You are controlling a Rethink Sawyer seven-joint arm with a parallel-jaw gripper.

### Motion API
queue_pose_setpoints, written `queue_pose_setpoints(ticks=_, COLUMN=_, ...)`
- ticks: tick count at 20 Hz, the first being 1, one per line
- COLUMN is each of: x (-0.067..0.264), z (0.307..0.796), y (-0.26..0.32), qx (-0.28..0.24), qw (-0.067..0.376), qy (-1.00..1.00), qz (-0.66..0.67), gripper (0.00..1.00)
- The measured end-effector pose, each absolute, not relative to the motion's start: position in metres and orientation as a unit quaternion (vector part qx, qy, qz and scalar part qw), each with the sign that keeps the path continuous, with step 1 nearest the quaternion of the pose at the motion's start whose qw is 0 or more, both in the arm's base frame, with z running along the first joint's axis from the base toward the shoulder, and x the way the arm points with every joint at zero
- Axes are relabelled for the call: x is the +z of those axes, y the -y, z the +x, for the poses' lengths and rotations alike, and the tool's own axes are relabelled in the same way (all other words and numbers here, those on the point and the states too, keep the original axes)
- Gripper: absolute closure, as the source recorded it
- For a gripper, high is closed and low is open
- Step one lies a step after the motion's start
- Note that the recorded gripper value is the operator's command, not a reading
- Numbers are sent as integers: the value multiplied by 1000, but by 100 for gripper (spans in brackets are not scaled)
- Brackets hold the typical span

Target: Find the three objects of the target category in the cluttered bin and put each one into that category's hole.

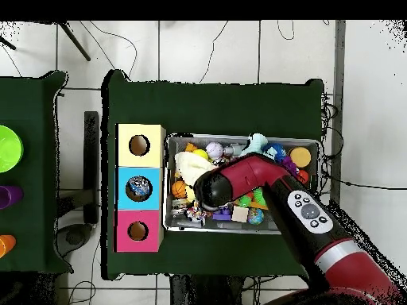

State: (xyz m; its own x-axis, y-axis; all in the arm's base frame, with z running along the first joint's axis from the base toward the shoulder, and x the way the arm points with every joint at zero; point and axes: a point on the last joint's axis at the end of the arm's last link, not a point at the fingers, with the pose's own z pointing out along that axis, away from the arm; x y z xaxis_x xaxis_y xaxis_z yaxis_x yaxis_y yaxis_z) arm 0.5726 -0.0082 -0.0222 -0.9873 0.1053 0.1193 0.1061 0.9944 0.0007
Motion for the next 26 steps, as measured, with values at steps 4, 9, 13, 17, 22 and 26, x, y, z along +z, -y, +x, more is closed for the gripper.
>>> queue_pose_setpoints(ticks=4, x=-19, z=578, y=3, qx=18, qw=90, qy=994, qz=-57, gripper=0)
queue_pose_setpoints(ticks=9, x=-13, z=589, y=-4, qx=38, qw=109, qy=992, qz=-57, gripper=0)
queue_pose_setpoints(ticks=13, x=-11, z=594, y=-6, qx=46, qw=113, qy=991, qz=-58, gripper=0)
queue_pose_setpoints(ticks=17, x=-9, z=598, y=-6, qx=48, qw=115, qy=990, qz=-63, gripper=0)
queue_pose_setpoints(ticks=22, x=-8, z=599, y=-5, qx=47, qw=116, qy=990, qz=-66, gripper=0)
queue_pose_setpoints(ticks=26, x=-8, z=599, y=-4, qx=47, qw=119, qy=989, qz=-70, gripper=0)
